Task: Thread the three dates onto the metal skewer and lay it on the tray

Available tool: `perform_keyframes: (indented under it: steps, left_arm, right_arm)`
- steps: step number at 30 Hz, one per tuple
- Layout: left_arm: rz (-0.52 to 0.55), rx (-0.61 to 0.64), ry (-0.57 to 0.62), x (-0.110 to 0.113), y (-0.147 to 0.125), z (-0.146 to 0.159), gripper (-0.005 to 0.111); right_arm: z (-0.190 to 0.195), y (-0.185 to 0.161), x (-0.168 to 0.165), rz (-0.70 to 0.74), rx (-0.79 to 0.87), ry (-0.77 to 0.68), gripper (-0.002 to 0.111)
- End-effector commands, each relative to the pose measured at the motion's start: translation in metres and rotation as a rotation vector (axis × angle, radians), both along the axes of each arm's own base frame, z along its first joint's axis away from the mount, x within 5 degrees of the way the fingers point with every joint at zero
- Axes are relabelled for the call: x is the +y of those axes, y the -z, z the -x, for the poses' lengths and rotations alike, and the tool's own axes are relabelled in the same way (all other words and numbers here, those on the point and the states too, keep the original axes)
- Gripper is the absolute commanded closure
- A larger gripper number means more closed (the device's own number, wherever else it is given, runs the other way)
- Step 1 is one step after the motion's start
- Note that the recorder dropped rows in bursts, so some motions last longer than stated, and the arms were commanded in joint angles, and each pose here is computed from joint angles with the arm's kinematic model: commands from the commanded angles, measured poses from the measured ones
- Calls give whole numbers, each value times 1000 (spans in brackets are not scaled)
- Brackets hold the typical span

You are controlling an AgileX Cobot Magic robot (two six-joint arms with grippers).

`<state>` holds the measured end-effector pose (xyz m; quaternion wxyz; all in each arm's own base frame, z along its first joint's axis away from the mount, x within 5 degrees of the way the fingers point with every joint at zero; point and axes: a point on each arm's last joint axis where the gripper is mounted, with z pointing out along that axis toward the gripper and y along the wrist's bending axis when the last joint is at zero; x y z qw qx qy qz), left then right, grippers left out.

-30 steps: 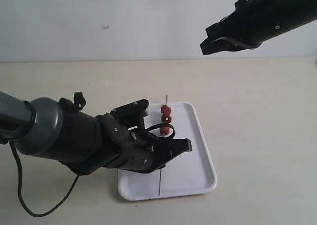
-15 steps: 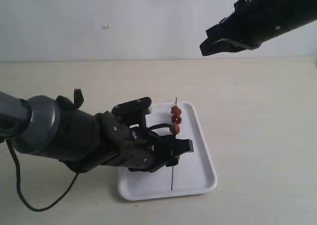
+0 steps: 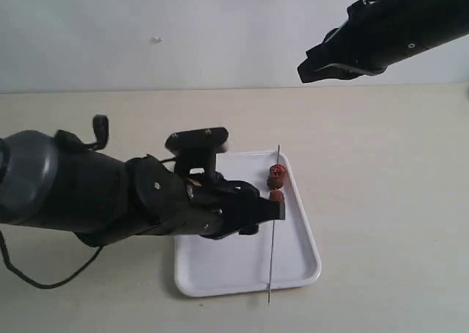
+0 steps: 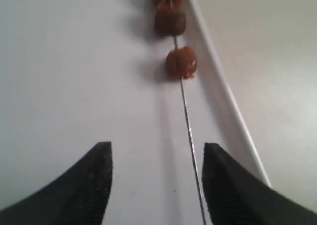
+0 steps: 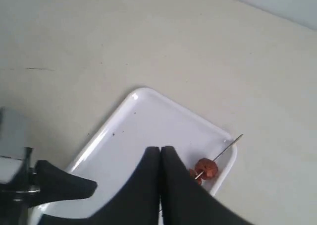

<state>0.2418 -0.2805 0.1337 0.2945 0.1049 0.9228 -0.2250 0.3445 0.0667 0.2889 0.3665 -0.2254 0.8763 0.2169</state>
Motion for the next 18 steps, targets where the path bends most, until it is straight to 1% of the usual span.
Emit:
perform_keyframes:
  steps: [1,3,4,8,9,12,14,17,18]
  left_arm:
    - [12,-228,15,19,-43,6,78]
    - [13,-318,-7,34,-59,12,99]
    - [14,-360,-26,41,-65,14,107]
    - [12,-529,-107,77,-88,30,107]
    - [-1,-588,-126,88,-93,34,107]
    - [-29,-704,-166,119,-102,51,107]
    - [-34,-767,-146,133,-104,64,107]
    - [-30,-876,-69,153,-107,85,107]
    - [-21,-904,-58,160,-107,93,107]
  right_arm:
    - [9,-10,-4,10,-142,45,108]
    - [17,-17,-6,9,-213,78,108]
    - [22,-22,-8,8,-248,91,108]
    - [48,-33,-12,8,-363,120,108]
    - [54,-32,-12,5,-382,117,108]
    - [76,-30,-13,-3,-452,114,108]
    - [91,-32,-15,-6,-508,133,108]
    - [114,-34,-19,-3,-594,160,108]
    - [125,-36,-20,39,-638,140,108]
